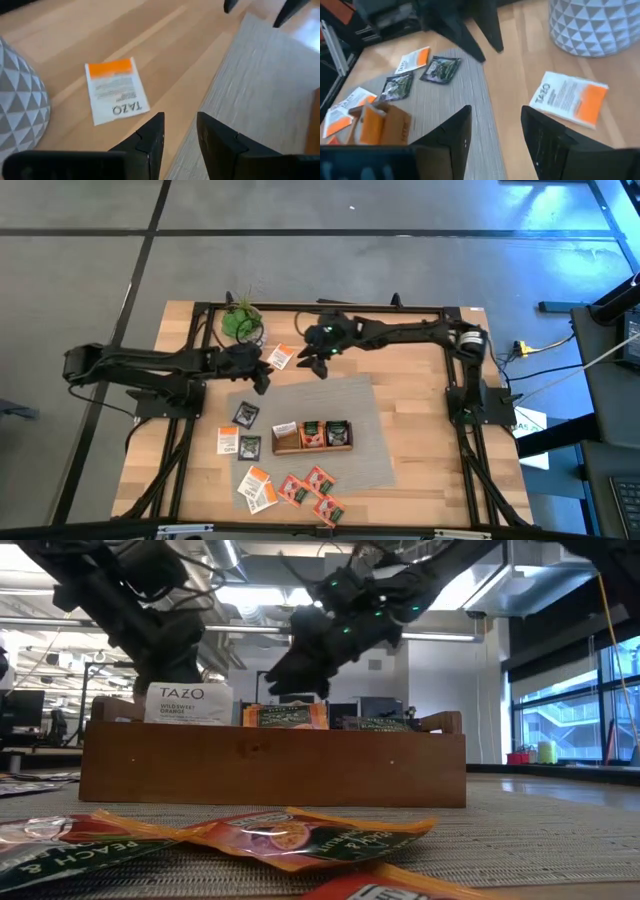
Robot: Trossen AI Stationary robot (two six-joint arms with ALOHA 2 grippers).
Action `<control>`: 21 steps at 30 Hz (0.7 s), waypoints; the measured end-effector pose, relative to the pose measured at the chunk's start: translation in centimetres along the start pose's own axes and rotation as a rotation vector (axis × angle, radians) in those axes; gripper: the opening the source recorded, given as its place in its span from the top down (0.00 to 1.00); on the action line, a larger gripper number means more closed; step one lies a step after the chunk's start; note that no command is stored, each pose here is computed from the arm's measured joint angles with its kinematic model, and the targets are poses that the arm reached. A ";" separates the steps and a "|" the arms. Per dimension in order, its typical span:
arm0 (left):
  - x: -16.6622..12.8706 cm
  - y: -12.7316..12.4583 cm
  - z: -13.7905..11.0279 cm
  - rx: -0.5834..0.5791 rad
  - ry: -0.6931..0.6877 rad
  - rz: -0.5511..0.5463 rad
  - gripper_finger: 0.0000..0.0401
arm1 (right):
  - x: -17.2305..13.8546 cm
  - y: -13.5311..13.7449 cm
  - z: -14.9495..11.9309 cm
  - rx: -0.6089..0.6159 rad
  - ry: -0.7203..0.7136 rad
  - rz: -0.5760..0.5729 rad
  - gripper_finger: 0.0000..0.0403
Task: Pick & Place Tea
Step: Put the white tea bag into the left section of the wooden organizer
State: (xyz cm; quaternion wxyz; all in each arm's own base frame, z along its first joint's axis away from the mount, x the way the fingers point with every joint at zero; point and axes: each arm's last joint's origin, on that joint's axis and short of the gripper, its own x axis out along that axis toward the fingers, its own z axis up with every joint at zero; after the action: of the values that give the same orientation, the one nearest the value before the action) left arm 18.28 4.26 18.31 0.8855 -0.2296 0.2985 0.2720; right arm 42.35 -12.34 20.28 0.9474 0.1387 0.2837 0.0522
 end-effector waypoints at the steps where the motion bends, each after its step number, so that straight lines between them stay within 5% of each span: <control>1: 0.2 0.0 -0.1 0.003 0.010 0.005 0.72 | 0.4 -0.2 0.0 -0.010 0.017 -0.001 0.57; 6: 1.1 0.0 -0.6 0.014 0.069 0.011 0.73 | 1.4 -0.8 0.2 -0.085 0.055 -0.046 0.57; 10: 1.7 0.1 -0.9 0.020 0.101 0.039 0.73 | 1.8 -1.3 0.4 -0.012 0.047 -0.154 0.57; 21: 3.6 0.7 -1.5 0.025 0.129 0.151 0.73 | 2.6 -1.8 0.8 0.049 0.078 -0.166 0.57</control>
State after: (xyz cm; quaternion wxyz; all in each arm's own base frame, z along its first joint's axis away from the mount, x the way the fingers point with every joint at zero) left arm 19.65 5.16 14.71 0.8444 -0.2123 0.3746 0.3187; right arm 45.01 -13.84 19.06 0.9330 0.1356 0.3323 -0.0278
